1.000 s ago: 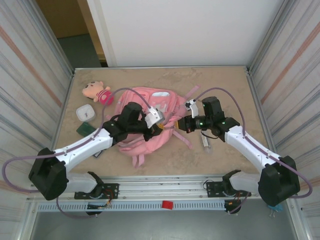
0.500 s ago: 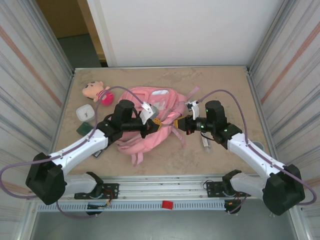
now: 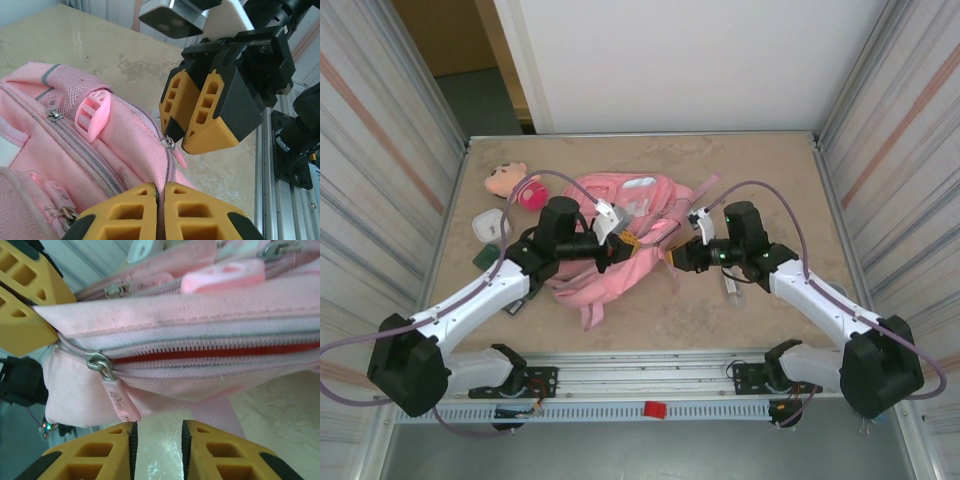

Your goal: Pack the student bag

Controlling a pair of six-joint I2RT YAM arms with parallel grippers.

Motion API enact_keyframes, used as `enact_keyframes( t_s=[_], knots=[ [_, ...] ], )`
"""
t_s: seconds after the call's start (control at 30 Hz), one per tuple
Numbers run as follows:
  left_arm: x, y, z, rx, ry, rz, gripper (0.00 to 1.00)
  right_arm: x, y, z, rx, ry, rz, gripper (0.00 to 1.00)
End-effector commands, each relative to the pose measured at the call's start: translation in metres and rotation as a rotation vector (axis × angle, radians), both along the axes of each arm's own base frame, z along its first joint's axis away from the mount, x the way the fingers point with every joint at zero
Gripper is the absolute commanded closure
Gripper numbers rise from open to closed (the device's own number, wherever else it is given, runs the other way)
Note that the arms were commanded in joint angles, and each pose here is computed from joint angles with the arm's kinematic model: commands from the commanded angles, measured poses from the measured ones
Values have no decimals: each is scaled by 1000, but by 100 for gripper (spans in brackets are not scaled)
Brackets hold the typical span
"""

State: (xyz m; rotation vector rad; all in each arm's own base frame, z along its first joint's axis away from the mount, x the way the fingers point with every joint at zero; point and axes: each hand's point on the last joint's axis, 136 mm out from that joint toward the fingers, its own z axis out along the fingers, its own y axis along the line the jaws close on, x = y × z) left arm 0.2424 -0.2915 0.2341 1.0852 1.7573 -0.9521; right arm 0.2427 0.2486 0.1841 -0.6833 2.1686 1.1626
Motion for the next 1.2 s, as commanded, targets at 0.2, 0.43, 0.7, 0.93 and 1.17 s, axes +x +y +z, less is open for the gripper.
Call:
enact_keyframes(
  t_s=[0.2, 0.43, 0.7, 0.93, 1.17],
  knots=[
    [-7, -4, 61, -128, -164, -57, 100, -9, 16, 30, 94, -22, 129, 56],
    [-9, -8, 68, -159, -166, -78, 100, 1, 24, 20, 55, -28, 102, 55],
    [-11, -8, 69, -164, -162, -86, 100, 12, 24, 25, 42, -55, 61, 91],
    [-6, -5, 61, -126, -160, -57, 100, 26, 3, 20, -49, -77, -84, 100],
    [-10, -3, 58, -110, -155, -66, 100, 59, -56, -7, -291, -37, -419, 100]
  ],
)
